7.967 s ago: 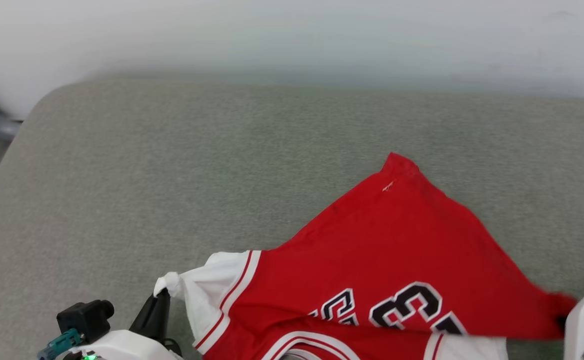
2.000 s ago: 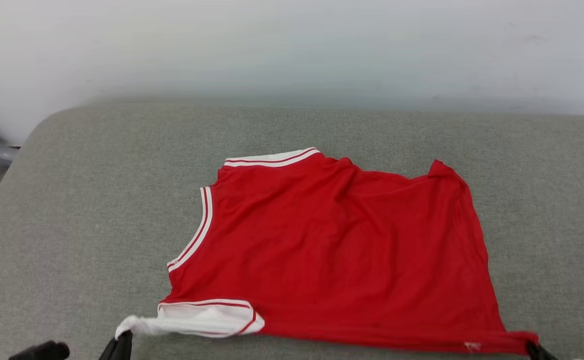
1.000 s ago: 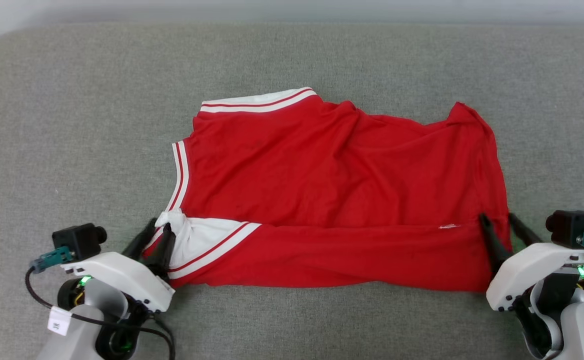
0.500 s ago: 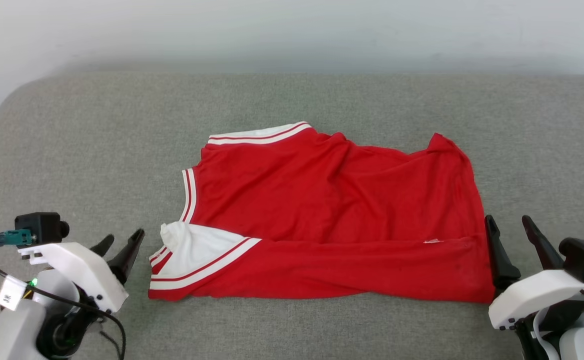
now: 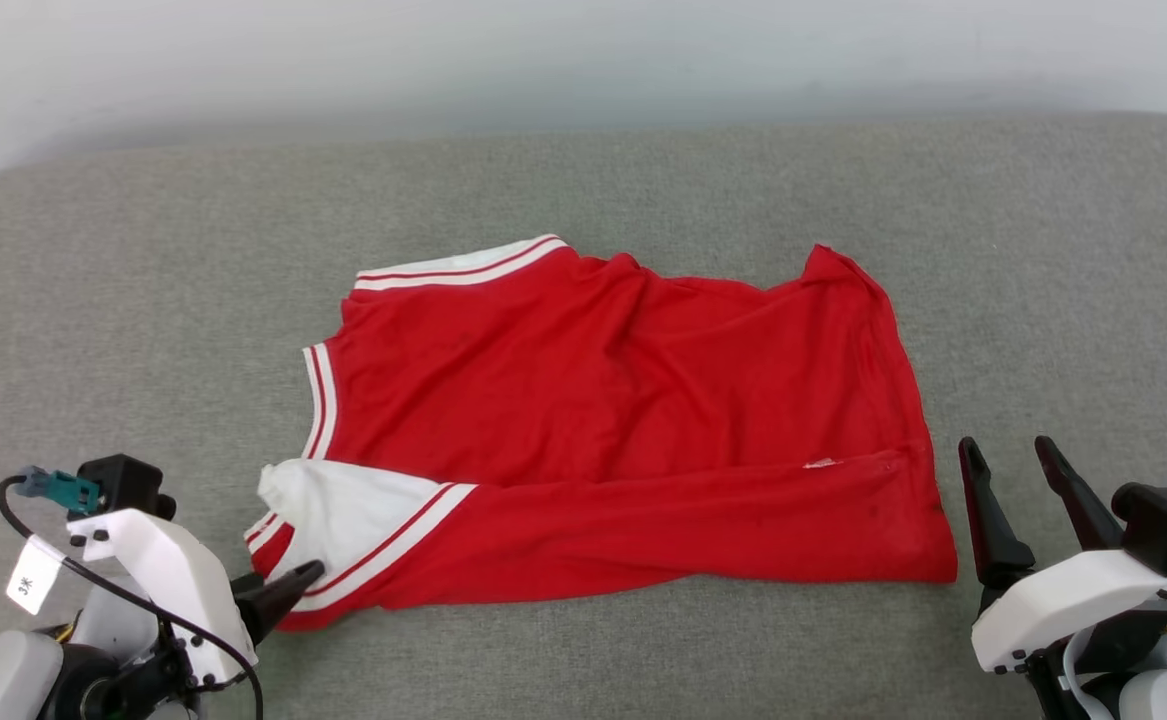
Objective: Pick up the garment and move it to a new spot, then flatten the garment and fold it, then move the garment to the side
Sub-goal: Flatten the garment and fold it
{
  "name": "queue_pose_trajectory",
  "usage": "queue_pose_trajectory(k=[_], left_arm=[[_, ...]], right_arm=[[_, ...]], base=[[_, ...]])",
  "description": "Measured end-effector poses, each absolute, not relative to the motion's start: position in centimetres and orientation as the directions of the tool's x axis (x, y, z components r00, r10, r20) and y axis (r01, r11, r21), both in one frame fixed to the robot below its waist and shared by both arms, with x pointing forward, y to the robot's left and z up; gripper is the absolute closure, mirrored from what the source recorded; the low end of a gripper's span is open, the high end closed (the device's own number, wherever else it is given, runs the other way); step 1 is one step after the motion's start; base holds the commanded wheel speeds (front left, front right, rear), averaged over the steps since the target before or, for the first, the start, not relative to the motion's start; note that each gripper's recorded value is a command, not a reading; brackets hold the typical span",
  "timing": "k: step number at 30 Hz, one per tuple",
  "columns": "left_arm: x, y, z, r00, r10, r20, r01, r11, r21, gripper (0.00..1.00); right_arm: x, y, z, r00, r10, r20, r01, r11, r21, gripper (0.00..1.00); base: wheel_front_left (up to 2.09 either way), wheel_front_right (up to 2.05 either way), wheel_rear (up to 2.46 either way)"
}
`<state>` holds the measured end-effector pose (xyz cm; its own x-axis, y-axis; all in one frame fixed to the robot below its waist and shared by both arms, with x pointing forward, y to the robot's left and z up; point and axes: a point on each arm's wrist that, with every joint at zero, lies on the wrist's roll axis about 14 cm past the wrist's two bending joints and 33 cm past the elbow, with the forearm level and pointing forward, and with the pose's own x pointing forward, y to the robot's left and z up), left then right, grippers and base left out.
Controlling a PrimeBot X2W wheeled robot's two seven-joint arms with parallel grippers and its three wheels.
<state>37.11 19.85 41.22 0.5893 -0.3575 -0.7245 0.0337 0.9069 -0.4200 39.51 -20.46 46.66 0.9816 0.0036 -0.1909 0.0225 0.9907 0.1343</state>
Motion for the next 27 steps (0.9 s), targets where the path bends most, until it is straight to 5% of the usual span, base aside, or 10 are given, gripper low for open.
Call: queue_pose_trajectory(k=[6,7,8,9,10,21,27], left_arm=[[36.3,18.7,38.3,0.492,-0.389,-0.779,-0.017,0.890,-0.455,0.00],[36.2,18.4,38.0,0.478,-0.399,-0.782,-0.021,0.885,-0.465,0.12],[36.2,18.1,37.8,0.468,-0.411,-0.782,-0.027,0.878,-0.477,0.64],[36.1,17.7,37.5,0.458,-0.420,-0.783,-0.031,0.873,-0.487,0.87],[36.1,17.6,37.3,0.453,-0.424,-0.784,-0.034,0.871,-0.491,1.00],[36.7,18.2,38.4,0.548,-0.403,-0.733,-0.003,0.875,-0.484,1.00],[38.1,19.5,41.4,0.648,-0.360,-0.671,0.045,0.898,-0.438,1.00]], right_arm=[[39.5,-21.1,45.3,0.973,-0.016,-0.231,0.051,0.988,0.146,0.00],[39.5,-21.3,45.0,0.970,-0.020,-0.243,0.057,0.987,0.150,0.00],[39.5,-21.4,44.9,0.969,-0.022,-0.248,0.062,0.986,0.155,0.00],[39.5,-21.5,44.7,0.967,-0.025,-0.255,0.066,0.986,0.155,0.00],[39.4,-21.6,44.4,0.963,-0.028,-0.267,0.073,0.985,0.158,0.00],[38.4,-22.6,43.5,0.910,-0.010,-0.415,0.095,0.978,0.184,0.00],[37.2,-21.7,41.8,0.796,0.070,-0.601,0.040,0.985,0.167,0.00]], base=[[0.00,0.00,0.00],[0.00,0.00,0.00],[0.00,0.00,0.00],[0.00,0.00,0.00],[0.00,0.00,0.00],[0.00,0.00,0.00],[0.00,0.00,0.00]])
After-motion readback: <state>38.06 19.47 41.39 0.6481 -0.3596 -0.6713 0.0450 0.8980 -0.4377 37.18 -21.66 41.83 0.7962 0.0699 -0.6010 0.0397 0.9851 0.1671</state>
